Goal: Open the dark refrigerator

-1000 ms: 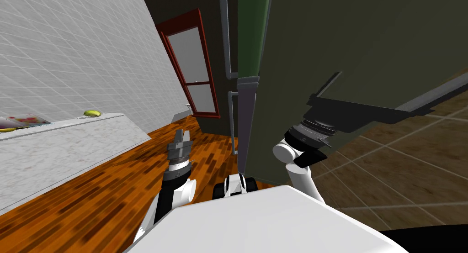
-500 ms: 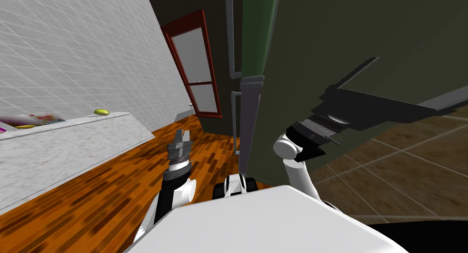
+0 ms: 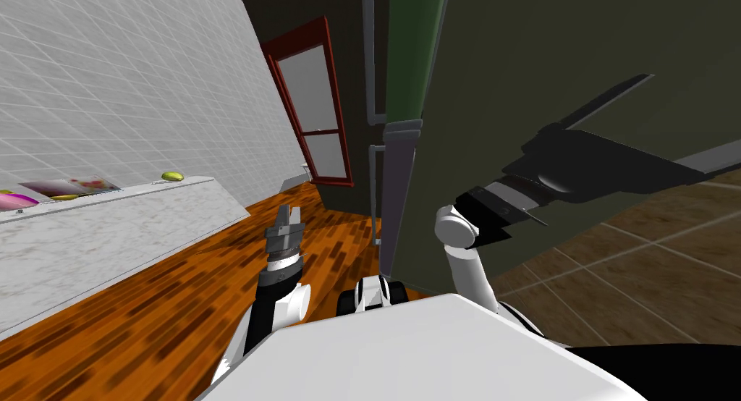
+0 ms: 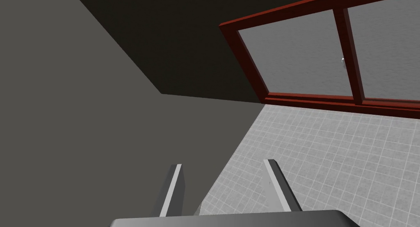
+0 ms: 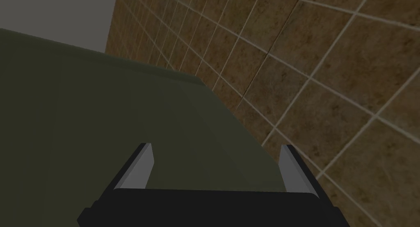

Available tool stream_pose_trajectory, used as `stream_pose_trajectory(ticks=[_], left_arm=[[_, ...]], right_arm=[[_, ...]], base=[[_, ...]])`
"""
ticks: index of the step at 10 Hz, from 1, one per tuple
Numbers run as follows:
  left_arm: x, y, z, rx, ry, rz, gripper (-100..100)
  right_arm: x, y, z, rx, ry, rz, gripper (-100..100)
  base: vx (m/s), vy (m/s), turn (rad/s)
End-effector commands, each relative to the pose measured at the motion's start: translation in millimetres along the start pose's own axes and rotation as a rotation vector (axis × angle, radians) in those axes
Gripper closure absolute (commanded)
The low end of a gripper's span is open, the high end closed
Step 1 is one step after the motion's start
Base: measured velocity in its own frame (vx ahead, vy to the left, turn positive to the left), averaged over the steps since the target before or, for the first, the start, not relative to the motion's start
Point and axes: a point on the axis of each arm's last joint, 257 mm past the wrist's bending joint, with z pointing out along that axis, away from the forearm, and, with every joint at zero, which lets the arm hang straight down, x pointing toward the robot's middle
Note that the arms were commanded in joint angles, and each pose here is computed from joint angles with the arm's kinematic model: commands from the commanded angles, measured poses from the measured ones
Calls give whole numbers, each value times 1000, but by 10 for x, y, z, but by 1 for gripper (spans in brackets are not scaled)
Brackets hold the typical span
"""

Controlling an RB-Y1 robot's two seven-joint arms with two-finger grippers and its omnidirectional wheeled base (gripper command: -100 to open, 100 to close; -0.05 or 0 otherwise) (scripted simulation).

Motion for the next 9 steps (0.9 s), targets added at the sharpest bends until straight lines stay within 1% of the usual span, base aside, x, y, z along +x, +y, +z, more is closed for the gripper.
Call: stream_pose_trajectory(ticks=[1, 2, 3, 4, 5, 6, 7, 8, 9], left_arm=[[0, 0, 0, 0, 0, 0, 0], [0, 0, 0, 0, 0, 0, 0], [0, 0, 0, 0, 0, 0, 0], [0, 0, 0, 0, 0, 0, 0], [0, 0, 0, 0, 0, 0, 0], [0, 0, 0, 0, 0, 0, 0], [0, 0, 0, 0, 0, 0, 0], [0, 0, 0, 0, 0, 0, 0], [0, 0, 0, 0, 0, 0, 0]], right_arm=[[-59, 66, 69, -70, -40, 74, -100], [-122, 63, 71, -73, -65, 92, -100], [-145, 62, 69, -74, -73, 96, -100], [-163, 106, 114, -129, -90, 150, -100], [-231, 97, 110, -130, -117, 166, -100], [-257, 94, 106, -130, -127, 171, -100], [-283, 122, 144, -181, -146, 224, -100], [-353, 108, 134, -181, -173, 239, -100], [-375, 123, 166, -228, -191, 289, -100]], base=[[-10, 4, 86], [1, 7, 14], [5, 15, 12], [-4, 14, 75], [0, 12, 43], [0, 0, 0], [-9, 1, 81], [0, 22, 75], [5, 25, 51]])
